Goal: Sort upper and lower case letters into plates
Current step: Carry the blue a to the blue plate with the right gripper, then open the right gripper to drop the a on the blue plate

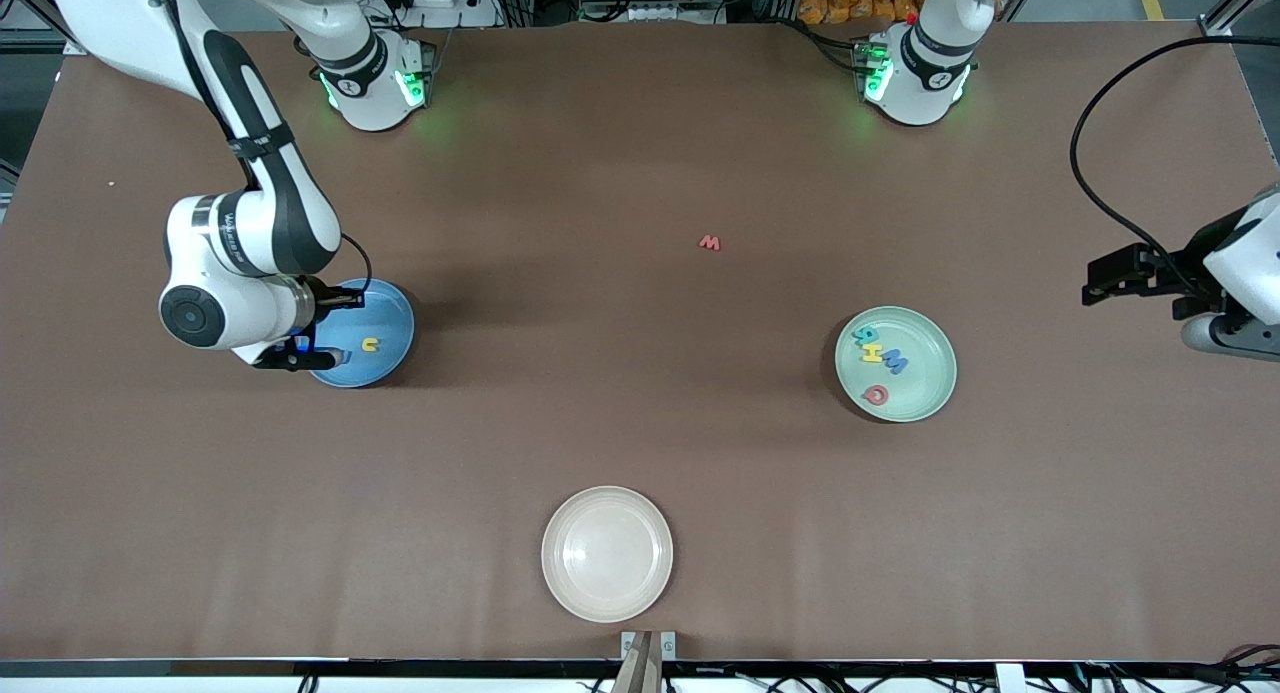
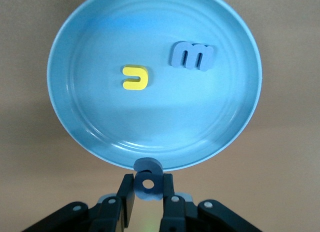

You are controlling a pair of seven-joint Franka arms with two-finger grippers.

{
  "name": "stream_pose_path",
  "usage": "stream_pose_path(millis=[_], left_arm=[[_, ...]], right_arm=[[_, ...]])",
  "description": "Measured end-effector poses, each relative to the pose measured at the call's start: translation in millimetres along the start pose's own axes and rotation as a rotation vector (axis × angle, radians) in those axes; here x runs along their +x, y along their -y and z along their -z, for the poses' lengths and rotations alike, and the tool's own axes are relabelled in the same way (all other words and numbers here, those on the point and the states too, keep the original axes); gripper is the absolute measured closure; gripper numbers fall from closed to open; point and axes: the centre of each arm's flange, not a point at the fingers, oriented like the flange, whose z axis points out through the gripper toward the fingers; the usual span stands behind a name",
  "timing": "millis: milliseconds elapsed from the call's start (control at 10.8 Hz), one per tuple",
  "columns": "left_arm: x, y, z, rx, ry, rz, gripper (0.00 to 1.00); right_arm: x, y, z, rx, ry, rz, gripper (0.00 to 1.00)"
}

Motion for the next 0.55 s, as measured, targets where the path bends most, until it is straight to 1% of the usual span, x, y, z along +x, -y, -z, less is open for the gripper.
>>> stream_pose_path(millis=[92,185,277,370,555], left_arm=[[-4,-1,-6,-0.005,0.022,-0.006,0.0],[-11,-6,-13,-0.01,0.033,-0.012,0.0],[-20,-10,-19,-0.011,0.018,-0.018,0.0],[-33,-12,-24,-0.011,-0.003,-0.02,0.0],[-53,-15,-27,-0.012,-0.018,-0.022,0.0]], right_arm=[[1,1,3,0.001,-0.014,0.007,0.64],[3,3,12,0.001,-0.032,0.023,0.51],[3,5,23,0.001,-0.054,0.046,0.37],[4,8,32,0.0,-0.072,0.074,0.31],[3,22,47,-0.004,-0.102,0.12,0.37]])
